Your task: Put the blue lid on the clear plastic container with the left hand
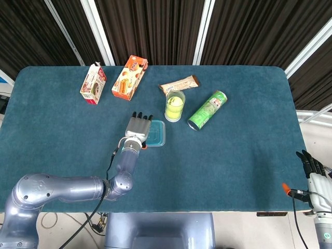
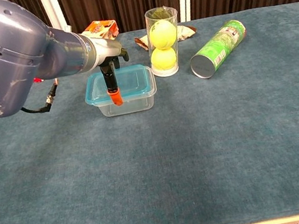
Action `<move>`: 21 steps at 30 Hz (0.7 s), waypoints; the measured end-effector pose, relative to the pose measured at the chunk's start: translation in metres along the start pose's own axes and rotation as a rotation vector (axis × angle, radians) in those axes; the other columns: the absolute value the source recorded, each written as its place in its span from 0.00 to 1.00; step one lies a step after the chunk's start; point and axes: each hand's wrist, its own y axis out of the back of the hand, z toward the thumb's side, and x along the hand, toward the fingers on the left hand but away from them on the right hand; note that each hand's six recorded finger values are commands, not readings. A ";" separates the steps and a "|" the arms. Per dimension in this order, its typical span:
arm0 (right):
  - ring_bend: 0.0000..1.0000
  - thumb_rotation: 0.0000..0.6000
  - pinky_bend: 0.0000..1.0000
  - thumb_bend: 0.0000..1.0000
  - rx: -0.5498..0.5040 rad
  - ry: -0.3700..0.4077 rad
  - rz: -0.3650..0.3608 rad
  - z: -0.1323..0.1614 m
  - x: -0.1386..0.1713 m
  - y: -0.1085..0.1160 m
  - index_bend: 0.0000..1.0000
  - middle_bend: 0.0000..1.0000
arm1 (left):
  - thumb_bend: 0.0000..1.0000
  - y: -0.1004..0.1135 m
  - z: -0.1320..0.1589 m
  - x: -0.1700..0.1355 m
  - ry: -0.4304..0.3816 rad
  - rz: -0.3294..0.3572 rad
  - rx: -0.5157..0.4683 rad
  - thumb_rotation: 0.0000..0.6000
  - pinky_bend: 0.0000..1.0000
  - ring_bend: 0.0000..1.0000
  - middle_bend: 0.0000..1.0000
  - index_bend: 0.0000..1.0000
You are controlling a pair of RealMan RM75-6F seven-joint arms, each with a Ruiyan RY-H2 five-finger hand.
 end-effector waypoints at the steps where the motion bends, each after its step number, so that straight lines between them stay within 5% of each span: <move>1: 0.00 1.00 0.00 0.29 0.000 0.000 0.001 0.000 0.000 0.000 0.10 0.00 | 0.12 0.000 0.001 0.000 -0.002 0.002 -0.001 1.00 0.00 0.00 0.29 0.07; 21: 0.00 1.00 0.00 0.29 -0.004 -0.004 0.003 -0.001 0.000 0.000 0.10 0.00 | 0.12 0.000 0.011 -0.001 -0.023 0.016 -0.005 1.00 0.00 0.00 0.29 0.07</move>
